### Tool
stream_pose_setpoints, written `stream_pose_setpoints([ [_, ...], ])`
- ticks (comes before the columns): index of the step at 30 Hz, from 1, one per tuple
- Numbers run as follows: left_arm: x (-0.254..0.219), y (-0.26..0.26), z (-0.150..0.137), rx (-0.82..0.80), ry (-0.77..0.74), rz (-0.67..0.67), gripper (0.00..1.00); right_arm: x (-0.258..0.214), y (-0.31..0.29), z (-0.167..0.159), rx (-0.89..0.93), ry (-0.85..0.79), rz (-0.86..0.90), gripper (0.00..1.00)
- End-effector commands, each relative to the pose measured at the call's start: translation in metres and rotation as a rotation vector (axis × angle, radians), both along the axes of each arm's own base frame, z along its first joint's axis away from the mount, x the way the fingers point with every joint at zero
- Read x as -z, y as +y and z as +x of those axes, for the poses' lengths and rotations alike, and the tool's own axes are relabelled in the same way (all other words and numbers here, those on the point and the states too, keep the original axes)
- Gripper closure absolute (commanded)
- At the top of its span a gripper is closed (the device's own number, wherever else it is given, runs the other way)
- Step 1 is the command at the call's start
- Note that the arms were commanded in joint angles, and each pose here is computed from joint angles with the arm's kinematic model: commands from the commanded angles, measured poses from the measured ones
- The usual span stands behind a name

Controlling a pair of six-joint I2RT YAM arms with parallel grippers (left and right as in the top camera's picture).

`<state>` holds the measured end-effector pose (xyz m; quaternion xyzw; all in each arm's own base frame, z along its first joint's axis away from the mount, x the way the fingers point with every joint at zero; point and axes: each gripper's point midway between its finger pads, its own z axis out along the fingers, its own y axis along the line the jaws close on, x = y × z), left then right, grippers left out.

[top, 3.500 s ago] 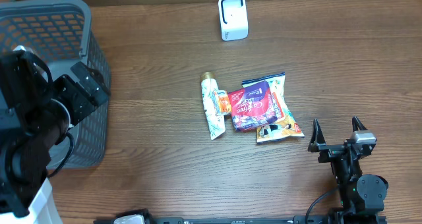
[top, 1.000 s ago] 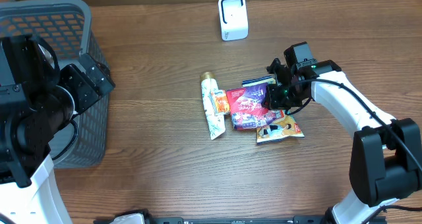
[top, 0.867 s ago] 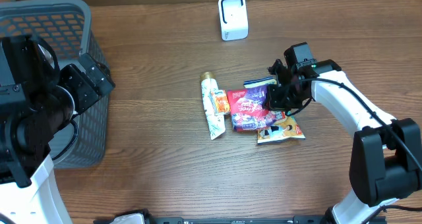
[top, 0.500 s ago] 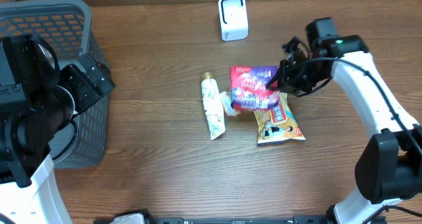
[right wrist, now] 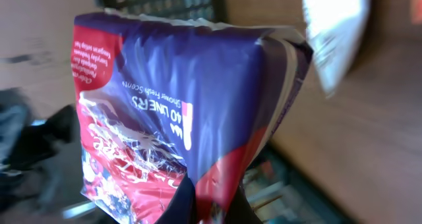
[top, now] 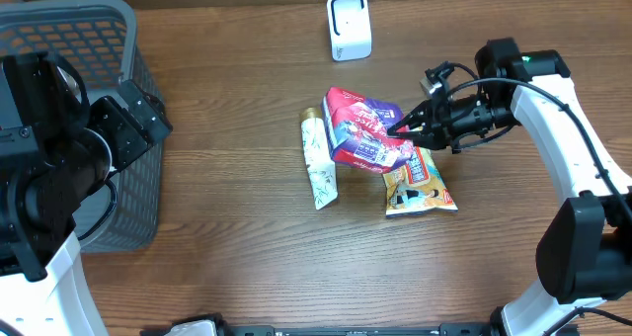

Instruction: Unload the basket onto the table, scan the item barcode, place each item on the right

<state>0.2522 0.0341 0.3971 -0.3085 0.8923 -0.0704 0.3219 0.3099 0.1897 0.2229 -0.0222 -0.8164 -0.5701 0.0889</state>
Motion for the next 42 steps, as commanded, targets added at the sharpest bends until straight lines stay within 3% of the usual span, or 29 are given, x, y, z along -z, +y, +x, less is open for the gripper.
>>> stream_pose_setpoints([
  [1, -0.002, 0.002, 0.0, -0.023, -0.01, -0.009, 0.0, -0.04, 0.009, -0.005, 0.012, 0.024, 0.187, 0.97],
  [8, -0.002, 0.002, 0.0, -0.023, -0.01, -0.009, 0.0, -0.067, 0.011, -0.006, 0.039, 0.065, 0.332, 0.97],
  [42, -0.002, 0.002, 0.0, -0.023, -0.01, -0.01, 0.0, -0.069, 0.011, -0.004, 0.037, 0.039, 0.351, 0.97],
])
